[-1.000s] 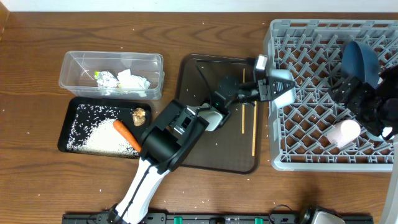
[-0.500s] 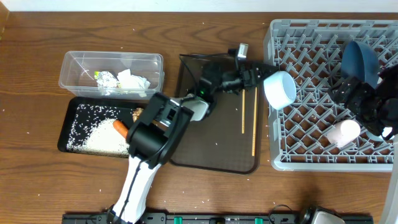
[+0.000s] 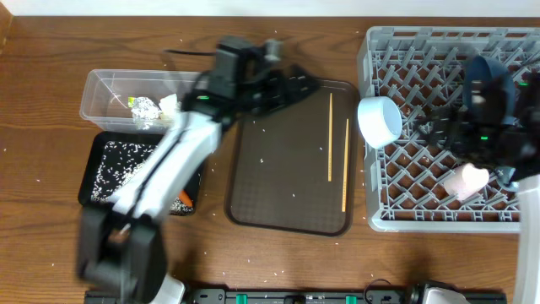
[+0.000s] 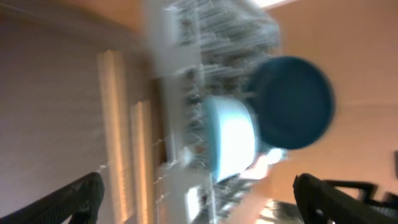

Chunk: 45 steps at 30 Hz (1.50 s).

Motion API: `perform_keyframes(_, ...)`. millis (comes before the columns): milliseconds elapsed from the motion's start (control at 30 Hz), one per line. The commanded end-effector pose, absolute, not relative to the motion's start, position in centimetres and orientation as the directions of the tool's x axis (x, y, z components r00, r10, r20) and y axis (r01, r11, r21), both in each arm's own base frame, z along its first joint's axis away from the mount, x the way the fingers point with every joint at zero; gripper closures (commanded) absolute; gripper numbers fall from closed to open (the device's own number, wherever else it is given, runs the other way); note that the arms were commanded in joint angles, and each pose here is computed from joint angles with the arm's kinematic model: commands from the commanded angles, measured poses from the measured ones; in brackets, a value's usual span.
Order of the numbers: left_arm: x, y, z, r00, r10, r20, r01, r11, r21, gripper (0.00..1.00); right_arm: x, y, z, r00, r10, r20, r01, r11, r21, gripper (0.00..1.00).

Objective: Sort waste into correct bins and load items into the dishwasher rack

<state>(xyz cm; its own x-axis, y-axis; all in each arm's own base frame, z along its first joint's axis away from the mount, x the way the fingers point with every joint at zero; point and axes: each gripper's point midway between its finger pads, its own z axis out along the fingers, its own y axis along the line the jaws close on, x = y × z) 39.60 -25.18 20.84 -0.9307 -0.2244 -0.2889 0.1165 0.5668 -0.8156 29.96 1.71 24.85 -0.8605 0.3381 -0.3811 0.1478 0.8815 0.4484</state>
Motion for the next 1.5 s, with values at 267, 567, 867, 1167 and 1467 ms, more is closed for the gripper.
perform_keyframes(267, 30.9, -3.6, 25.5, -0.753, -0.341, -0.562, -0.228, 0.937, -0.263, 0.02, 29.4, 16.3, 23.0, -0.885, 0.007, -0.465, -0.111, 0.968, 0.225, 0.3)
perform_keyframes(567, 23.2, 3.2, 25.3, -0.748, -0.418, -0.516, -0.453, 0.889, -0.064, 0.02, 32.6, 18.8, 13.0, -0.911, 0.11, -0.397, 0.132, 0.991, -0.028, 0.29)
perform_keyframes(867, 22.5, 3.2, 24.7, -0.769, -0.418, -0.484, -0.456, 0.889, -0.042, 0.02, 37.3, 17.8, 4.9, -0.92, 0.202, -0.335, 0.227, 0.973, -0.037, 0.31)
perform_keyframes(1167, 22.5, 3.2, 24.7, -0.768, -0.418, -0.485, -0.456, 0.889, -0.042, 0.02, 38.3, 17.2, -0.7, -0.944, 0.26, -0.203, 0.261, 0.965, 0.023, 0.45)
perform_keyframes(1467, 22.5, 3.2, 24.7, -0.768, -0.418, -0.485, -0.456, 0.889, -0.043, 0.02, 37.7, 18.5, -2.0, -0.975, 0.149, -0.166, 0.145, 0.989, 0.034, 0.99)
